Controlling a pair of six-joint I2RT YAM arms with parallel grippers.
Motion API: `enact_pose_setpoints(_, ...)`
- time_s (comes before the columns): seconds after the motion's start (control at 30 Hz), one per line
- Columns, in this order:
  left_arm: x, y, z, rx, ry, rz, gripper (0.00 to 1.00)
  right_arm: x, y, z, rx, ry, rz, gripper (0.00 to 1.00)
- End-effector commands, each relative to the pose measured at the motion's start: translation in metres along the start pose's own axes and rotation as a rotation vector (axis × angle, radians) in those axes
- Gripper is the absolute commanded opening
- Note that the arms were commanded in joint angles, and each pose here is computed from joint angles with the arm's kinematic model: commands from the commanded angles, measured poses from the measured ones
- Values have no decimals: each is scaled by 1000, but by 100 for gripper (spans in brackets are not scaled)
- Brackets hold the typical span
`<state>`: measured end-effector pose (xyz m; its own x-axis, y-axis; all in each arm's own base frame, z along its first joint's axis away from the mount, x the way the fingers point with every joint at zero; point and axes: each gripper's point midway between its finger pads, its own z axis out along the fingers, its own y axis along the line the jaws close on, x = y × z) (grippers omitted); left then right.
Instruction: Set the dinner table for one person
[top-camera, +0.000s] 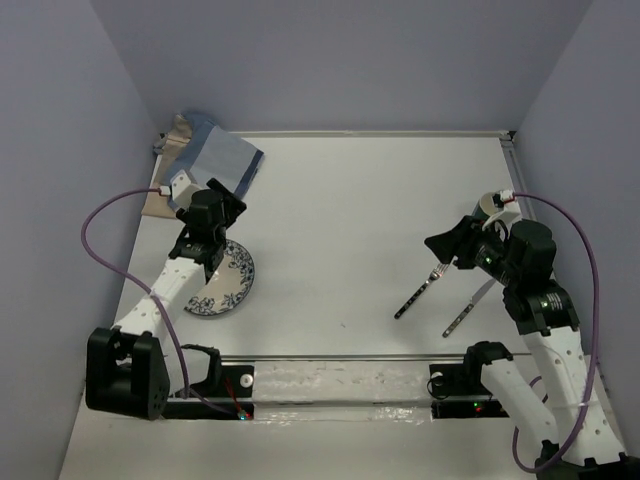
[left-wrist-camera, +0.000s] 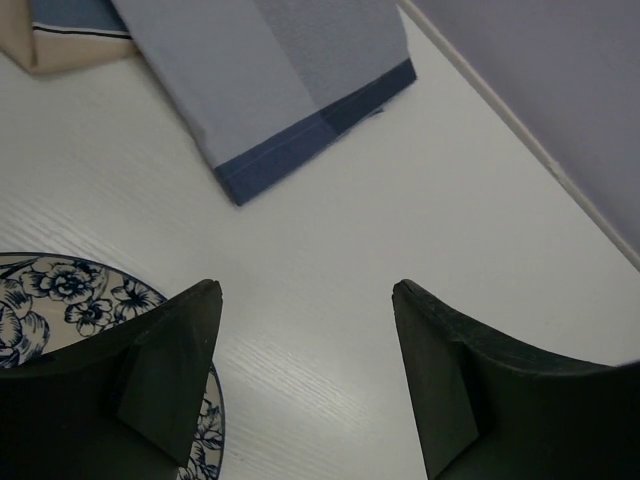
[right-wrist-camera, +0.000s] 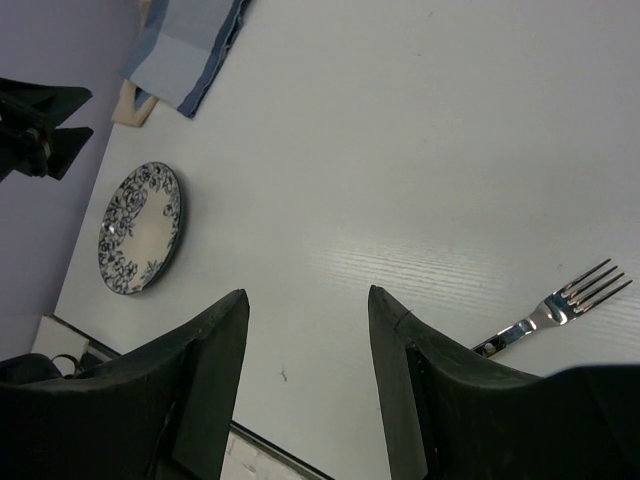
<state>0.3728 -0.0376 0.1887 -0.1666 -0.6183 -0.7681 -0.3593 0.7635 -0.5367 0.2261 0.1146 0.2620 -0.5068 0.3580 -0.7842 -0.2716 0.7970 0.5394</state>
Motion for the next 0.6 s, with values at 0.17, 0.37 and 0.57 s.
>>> enact_pose_setpoints(0.17,-22,42,34,-180,-134,-70,76,-13,6,8,-49,-49,-17,57)
enact_pose_setpoints(0.37,-25,63,57,-273,-127,-54,74,-13,3,13,-41,-46,-11,57)
enact_pose_setpoints(0.57,-16,64,82,-313,-77,-15,73,-12,-2,20,-25,-46,-12,58)
